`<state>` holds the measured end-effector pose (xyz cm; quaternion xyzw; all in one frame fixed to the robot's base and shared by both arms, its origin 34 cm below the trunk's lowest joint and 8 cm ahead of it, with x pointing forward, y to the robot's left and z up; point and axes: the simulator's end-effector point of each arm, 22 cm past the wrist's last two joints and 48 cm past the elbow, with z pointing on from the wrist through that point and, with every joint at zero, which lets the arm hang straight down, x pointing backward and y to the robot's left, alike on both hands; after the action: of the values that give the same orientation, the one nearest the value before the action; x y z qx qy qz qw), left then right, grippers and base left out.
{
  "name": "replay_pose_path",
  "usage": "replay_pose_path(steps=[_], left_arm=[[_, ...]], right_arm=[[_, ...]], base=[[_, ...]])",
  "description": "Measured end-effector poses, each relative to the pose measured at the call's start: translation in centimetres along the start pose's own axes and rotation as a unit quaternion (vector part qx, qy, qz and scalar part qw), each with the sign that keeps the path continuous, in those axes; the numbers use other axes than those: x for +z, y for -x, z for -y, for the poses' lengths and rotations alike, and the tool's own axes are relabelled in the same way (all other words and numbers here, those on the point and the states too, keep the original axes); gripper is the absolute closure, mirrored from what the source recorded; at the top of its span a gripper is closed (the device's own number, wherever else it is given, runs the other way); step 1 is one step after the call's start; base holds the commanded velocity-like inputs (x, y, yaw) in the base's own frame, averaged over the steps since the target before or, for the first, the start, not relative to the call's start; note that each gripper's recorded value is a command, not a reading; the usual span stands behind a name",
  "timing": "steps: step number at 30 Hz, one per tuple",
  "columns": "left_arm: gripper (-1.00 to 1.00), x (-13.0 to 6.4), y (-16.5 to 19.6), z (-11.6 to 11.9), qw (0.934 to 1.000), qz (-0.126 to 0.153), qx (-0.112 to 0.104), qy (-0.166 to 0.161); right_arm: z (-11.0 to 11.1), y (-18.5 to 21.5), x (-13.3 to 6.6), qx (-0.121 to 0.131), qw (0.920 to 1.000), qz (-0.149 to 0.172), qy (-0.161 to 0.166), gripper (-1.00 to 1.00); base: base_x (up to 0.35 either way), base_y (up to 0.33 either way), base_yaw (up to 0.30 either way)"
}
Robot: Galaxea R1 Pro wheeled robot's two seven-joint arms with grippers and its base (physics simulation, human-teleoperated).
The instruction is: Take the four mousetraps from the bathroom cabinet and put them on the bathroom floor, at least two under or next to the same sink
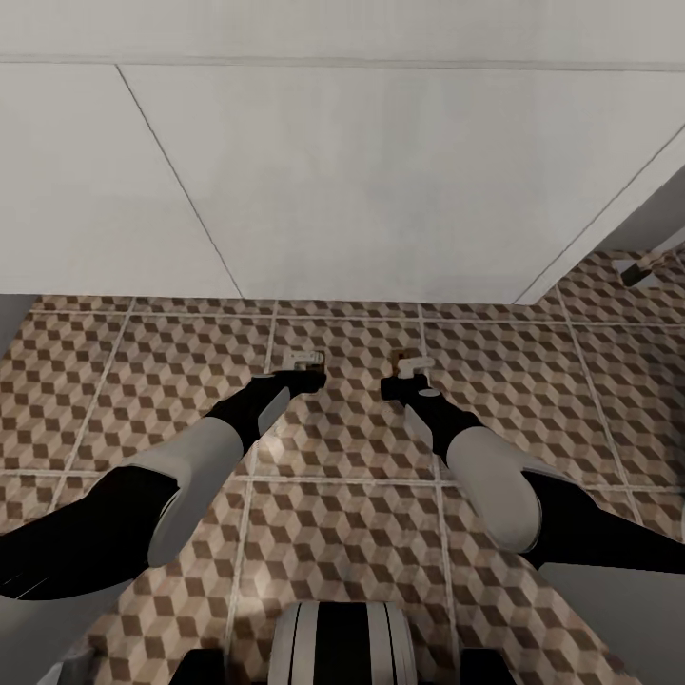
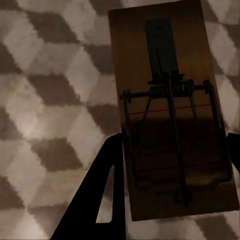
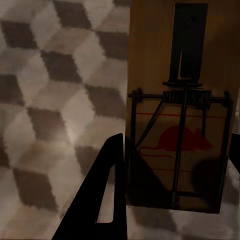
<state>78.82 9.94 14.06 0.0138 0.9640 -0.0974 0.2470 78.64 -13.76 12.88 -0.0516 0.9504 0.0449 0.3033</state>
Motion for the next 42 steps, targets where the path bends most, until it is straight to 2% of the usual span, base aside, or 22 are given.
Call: replay_pose_path(steps=[7,20,39,42], left_arm=[[1.00,0.0,0.0,0.0,1.0000,0.000,0.000,0.000],[1.00,0.0,0.0,0.0,1.0000,0.000,0.000,0.000],[1.00,3.4,-5.2,-0.8,0.9993,-0.038,-0.008,0.001],[1.00,3.4,-5.2,-0.8,0.9993,-0.038,-0.007,0.001]], right_arm=[[0.0,0.1,0.0,0.000,1.0000,0.002,0.000,1.00],[0.0,0.0,0.0,0.000,1.0000,0.002,0.000,1.00],[-0.1,-5.9,2.8,0.005,0.9993,-0.038,0.003,1.00],[-0.1,-5.9,2.8,0.005,0.9992,-0.038,0.003,1.00]], base=[[0.228,0.000,0.000],[0.025,0.000,0.000],[0.000,0.000,0.000],[0.000,0.000,0.000]])
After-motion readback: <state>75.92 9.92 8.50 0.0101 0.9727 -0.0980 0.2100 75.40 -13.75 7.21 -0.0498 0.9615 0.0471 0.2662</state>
